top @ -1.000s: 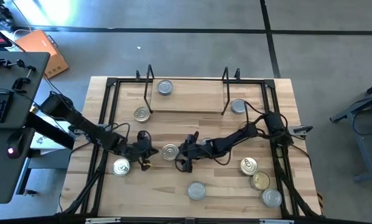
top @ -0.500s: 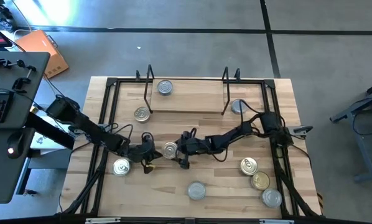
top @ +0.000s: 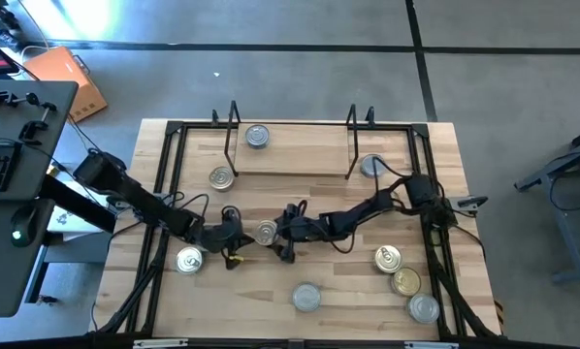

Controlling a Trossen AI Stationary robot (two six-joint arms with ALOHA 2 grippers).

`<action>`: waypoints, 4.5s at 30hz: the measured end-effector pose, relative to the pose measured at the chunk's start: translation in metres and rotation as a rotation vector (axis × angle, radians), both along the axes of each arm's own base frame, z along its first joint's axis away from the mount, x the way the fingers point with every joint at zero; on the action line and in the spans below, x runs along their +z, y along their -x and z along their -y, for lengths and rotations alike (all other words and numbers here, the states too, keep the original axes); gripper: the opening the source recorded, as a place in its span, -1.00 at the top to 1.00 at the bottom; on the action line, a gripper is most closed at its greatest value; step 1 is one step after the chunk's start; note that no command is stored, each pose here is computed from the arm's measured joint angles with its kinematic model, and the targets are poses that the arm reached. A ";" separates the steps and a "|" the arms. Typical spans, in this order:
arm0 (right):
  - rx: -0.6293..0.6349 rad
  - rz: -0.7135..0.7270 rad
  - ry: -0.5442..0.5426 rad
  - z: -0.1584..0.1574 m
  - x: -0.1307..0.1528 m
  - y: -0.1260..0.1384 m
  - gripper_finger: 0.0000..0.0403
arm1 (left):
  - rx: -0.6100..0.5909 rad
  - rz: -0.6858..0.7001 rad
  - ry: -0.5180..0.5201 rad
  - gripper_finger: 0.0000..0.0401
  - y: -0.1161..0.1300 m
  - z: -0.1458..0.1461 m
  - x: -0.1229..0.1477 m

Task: Stack canned seafood by type on shelf
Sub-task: Put the center blue tuna can on the shelf

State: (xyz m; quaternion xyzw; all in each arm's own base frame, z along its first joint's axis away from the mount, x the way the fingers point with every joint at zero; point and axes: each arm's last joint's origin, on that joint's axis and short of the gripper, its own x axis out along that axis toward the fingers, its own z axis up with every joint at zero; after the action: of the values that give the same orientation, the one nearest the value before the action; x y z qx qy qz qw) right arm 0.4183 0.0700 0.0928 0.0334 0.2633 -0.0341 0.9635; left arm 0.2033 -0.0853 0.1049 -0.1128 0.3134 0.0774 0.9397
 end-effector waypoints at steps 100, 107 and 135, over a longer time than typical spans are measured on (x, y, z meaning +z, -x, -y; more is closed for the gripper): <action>-0.406 -0.052 -0.006 0.267 0.054 0.059 -0.84 | 0.042 0.044 -0.116 1.00 0.000 -0.003 0.005; -0.378 -0.122 0.007 0.265 0.051 0.062 -0.87 | 0.042 0.044 -0.116 1.00 0.000 -0.003 0.005; -0.309 -0.279 0.035 0.265 0.056 0.060 -0.96 | 0.042 0.043 -0.117 1.00 0.000 -0.003 0.005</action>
State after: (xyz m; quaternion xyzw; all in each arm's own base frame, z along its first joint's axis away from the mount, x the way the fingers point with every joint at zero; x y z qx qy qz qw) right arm 0.3578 -0.1950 0.1485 0.0516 0.3853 -0.1905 0.9015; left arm 0.2030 -0.0819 0.1103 -0.0660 0.2855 0.1129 0.9494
